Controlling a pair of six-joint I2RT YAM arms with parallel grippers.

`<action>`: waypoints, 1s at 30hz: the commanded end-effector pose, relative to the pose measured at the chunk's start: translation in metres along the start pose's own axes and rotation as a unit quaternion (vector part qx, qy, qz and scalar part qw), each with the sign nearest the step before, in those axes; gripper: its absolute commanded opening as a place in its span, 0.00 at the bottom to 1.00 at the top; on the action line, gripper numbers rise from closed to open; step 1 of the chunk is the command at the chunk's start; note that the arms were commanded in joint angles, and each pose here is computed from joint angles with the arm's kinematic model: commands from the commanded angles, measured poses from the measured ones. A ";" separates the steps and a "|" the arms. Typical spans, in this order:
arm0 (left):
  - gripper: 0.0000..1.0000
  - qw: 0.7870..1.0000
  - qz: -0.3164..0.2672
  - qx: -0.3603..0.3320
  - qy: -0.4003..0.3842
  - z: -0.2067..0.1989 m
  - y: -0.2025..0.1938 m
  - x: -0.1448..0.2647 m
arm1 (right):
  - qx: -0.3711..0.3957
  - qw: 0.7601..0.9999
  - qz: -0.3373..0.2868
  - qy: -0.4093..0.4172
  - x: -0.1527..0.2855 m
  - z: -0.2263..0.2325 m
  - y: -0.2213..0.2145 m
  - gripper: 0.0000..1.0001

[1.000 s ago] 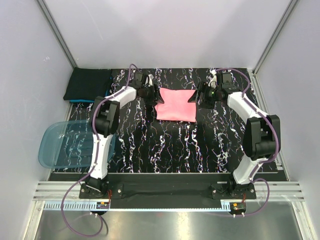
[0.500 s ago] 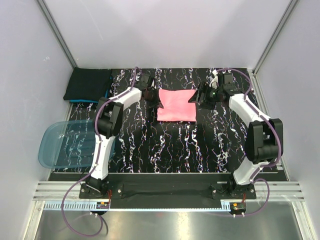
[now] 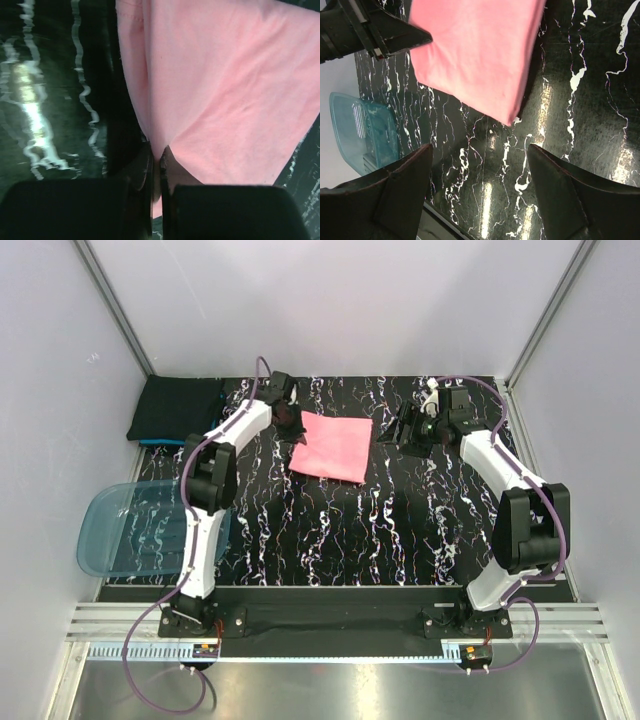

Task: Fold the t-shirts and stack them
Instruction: Neatly place the folded tshirt to the corner

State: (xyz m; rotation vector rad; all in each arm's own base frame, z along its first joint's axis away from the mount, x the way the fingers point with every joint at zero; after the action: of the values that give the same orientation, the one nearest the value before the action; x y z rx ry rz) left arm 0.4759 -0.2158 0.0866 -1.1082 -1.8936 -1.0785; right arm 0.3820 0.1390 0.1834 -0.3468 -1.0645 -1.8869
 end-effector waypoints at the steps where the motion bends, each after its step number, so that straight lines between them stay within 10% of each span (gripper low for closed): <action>1: 0.00 0.998 -0.058 -0.027 0.010 -0.001 0.031 0.044 | 0.010 0.999 -0.027 0.017 0.009 0.009 0.010 0.84; 30: 0.00 0.927 -0.236 -0.164 0.243 0.102 0.156 0.188 | 0.001 0.999 -0.042 0.021 0.003 0.007 0.020 0.85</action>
State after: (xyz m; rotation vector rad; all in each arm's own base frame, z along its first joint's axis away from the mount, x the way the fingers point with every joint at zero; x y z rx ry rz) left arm 0.5267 -0.0457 0.1805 -0.6606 -1.6080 -1.6720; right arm 0.3875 0.1390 0.1835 -0.3342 -1.0491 -1.9281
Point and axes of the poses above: each gripper's point midway between its finger pads, its own x axis back along the fingers, its own z axis along the line the jaws close on, y = z × x, the point moved 4 cm from there along x, back along the fingers, and after that the axes turned 6 degrees about x, right-handed, at the moved point
